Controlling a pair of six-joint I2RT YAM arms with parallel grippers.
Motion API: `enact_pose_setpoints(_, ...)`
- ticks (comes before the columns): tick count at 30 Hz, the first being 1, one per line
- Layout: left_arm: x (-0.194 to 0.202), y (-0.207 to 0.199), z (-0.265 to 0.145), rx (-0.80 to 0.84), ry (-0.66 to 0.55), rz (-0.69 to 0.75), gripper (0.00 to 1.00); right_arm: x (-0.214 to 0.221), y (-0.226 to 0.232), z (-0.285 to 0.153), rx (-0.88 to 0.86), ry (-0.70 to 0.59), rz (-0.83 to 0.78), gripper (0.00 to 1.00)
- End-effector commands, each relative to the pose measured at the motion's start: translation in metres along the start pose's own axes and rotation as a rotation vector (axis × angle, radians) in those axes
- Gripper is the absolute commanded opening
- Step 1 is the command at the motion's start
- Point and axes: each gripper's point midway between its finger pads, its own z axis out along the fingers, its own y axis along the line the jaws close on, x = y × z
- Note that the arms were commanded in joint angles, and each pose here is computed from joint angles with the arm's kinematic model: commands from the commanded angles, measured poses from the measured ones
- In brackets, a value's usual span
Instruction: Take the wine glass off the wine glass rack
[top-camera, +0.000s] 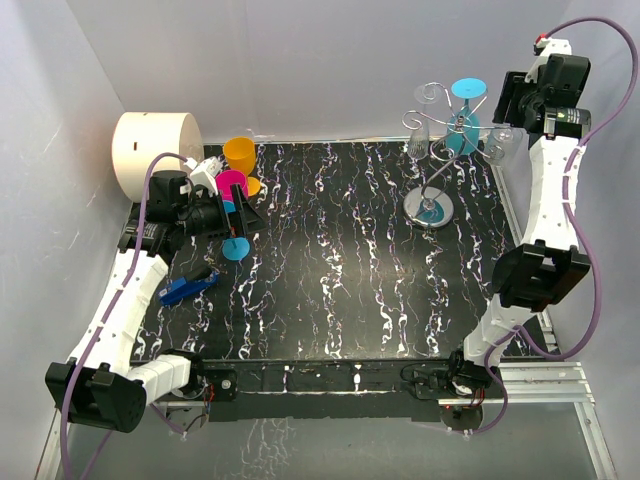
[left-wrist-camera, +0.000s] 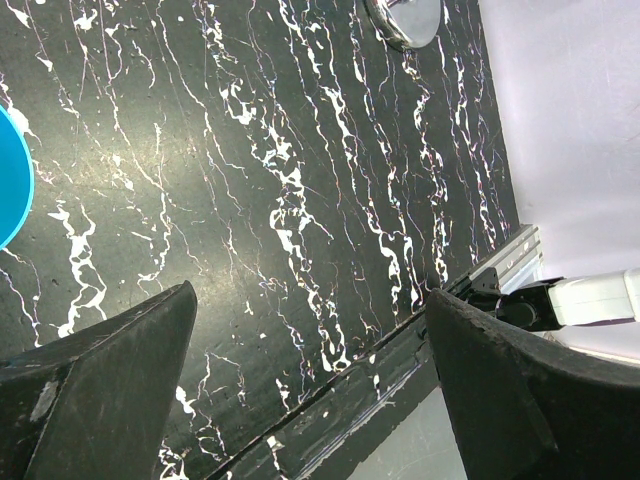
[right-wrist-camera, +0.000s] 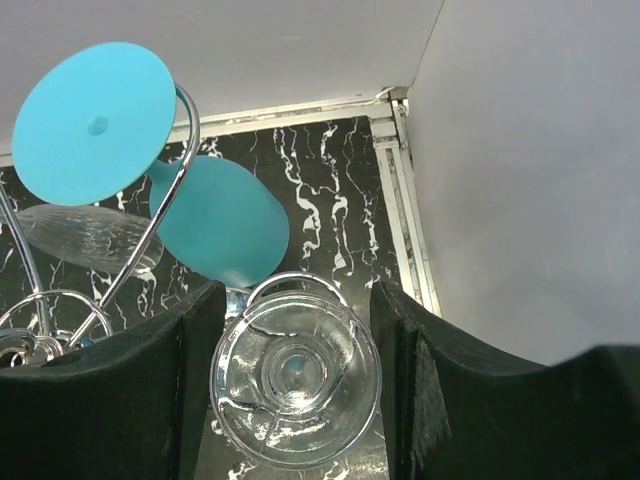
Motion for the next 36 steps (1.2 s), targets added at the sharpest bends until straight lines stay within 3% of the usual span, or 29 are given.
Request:
enact_pose_setpoints(1,-0.007,-0.011,-0.009,0.025,-0.034,0.039,0.97,-0.05,0.004,-0.032,-0.021,-0.175,-0.016,0.22)
enact_pose_setpoints(36,-0.004,-0.009,-0.009,0.021,-0.028,0.039,0.97,-0.066,0.025,-0.044,-0.125,-0.237,-0.095,0.19)
